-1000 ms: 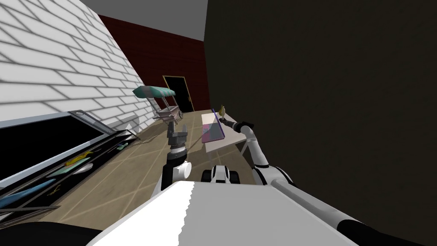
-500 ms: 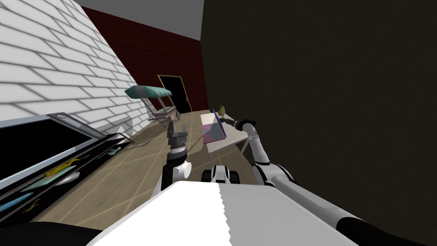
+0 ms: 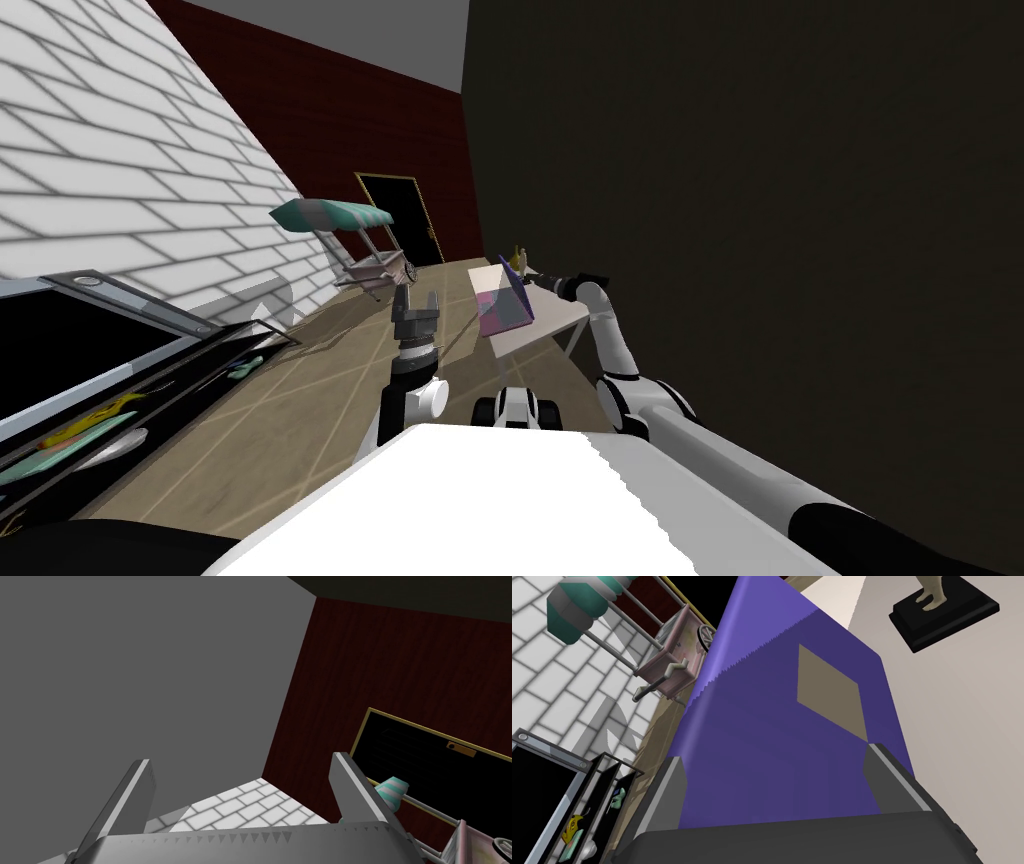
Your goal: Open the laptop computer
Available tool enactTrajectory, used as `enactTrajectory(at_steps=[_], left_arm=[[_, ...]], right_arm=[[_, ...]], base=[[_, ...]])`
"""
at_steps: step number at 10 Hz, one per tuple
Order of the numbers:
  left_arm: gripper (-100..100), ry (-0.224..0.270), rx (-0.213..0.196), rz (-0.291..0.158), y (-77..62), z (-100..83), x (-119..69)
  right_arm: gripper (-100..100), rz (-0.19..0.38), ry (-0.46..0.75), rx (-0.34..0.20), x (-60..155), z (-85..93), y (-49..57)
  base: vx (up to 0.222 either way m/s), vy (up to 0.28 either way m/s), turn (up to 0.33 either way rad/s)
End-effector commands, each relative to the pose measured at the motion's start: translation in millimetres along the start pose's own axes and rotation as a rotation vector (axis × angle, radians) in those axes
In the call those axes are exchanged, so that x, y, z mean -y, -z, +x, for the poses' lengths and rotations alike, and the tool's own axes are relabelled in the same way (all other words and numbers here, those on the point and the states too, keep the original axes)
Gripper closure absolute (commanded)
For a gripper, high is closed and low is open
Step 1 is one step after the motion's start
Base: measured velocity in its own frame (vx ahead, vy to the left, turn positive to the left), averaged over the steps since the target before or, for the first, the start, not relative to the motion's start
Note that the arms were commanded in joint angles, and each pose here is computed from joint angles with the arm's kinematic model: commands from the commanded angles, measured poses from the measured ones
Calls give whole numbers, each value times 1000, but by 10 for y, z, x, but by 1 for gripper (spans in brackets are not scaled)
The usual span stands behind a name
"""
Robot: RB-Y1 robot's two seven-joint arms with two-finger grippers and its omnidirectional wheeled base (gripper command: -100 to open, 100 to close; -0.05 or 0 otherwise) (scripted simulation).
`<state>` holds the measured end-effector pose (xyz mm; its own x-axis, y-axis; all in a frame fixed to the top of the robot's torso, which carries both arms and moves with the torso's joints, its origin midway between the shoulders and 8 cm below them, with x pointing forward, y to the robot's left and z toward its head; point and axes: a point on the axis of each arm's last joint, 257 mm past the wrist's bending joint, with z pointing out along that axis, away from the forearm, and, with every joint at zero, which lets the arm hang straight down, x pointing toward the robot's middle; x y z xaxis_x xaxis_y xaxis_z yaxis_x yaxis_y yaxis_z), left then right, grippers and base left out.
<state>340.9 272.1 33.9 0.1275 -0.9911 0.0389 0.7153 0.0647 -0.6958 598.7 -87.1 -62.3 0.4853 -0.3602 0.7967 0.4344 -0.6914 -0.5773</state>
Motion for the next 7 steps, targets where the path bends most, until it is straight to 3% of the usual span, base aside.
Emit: enactTrajectory(at_steps=[1, 6, 7], left_arm=[[0, 0, 0, 0, 0, 0, 0], [0, 0, 0, 0, 0, 0, 0], [0, 0, 0, 0, 0, 0, 0]], right_arm=[[-100, -21, -33, 10, -71, 156, 99], [-100, -51, -93, 21, -142, 380, 250], [-100, -47, -81, 18, -130, 354, 229]], base=[[-23, 118, -110], [-19, 90, -84], [-12, 49, -16]])
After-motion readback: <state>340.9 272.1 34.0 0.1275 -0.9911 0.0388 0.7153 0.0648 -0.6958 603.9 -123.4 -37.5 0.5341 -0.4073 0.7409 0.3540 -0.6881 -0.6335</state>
